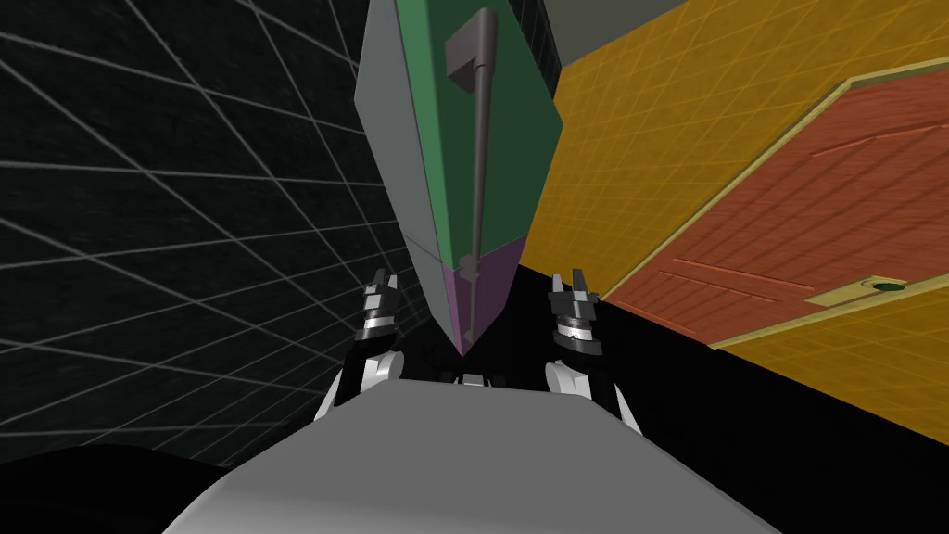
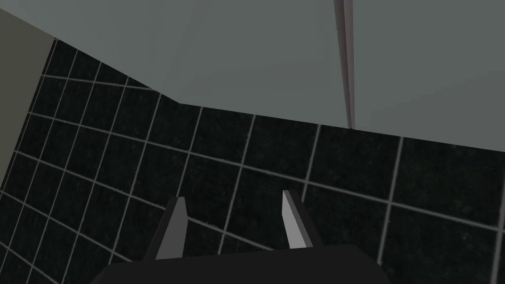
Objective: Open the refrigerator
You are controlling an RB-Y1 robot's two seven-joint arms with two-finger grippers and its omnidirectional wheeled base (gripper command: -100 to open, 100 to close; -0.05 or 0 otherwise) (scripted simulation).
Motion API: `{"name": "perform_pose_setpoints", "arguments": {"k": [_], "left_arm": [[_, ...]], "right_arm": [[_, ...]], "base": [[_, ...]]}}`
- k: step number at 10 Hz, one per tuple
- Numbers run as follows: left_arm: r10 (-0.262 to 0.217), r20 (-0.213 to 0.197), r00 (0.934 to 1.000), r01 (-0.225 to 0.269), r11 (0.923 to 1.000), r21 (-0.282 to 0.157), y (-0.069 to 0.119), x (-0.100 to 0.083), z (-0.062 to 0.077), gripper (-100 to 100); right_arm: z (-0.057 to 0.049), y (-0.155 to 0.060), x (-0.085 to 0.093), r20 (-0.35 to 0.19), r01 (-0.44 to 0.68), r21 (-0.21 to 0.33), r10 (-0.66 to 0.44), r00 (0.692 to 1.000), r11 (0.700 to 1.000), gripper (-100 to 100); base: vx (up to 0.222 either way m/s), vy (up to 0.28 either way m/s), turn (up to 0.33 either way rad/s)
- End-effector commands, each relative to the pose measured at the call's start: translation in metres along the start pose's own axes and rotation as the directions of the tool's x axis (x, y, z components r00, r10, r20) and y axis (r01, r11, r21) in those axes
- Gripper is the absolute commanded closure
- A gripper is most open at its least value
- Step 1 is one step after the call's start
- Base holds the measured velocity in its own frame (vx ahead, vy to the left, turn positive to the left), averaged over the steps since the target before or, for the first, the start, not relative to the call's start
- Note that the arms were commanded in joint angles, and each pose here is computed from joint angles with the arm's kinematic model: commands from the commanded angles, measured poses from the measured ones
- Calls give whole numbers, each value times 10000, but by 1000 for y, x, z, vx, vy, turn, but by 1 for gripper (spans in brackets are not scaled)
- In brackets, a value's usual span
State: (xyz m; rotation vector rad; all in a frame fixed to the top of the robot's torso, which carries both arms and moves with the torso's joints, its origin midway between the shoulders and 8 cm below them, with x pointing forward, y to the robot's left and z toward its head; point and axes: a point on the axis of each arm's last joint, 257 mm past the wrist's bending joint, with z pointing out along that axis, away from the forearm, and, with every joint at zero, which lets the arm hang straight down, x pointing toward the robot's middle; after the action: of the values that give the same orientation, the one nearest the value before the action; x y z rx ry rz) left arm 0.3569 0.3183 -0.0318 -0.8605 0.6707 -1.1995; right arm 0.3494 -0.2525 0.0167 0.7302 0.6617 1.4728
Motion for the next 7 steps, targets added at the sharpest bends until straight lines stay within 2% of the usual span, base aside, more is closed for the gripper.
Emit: {"name": "perform_pose_setpoints", "arguments": {"k": [1,2,3,7], "left_arm": [[0,0,10000,0,10000,0,0,0,0,0],[0,0,10000,0,10000,1,0,0,0,0],[240,-356,9991,-241,9997,-37,0,2,1,-100],[921,-1174,9888,-957,9951,-251,2,0,4,-100]], "right_arm": [[0,0,0,0,0,0,0,10000,10000,0],[0,0,0,0,0,-1,0,10000,10000,0],[0,0,0,0,0,-1,0,10000,10000,0],[0,0,0,2,-1,7,1,10000,10000,0]], "base": [[0,0,0],[0,0,0],[5,-11,-6],[4,-45,-10]]}}
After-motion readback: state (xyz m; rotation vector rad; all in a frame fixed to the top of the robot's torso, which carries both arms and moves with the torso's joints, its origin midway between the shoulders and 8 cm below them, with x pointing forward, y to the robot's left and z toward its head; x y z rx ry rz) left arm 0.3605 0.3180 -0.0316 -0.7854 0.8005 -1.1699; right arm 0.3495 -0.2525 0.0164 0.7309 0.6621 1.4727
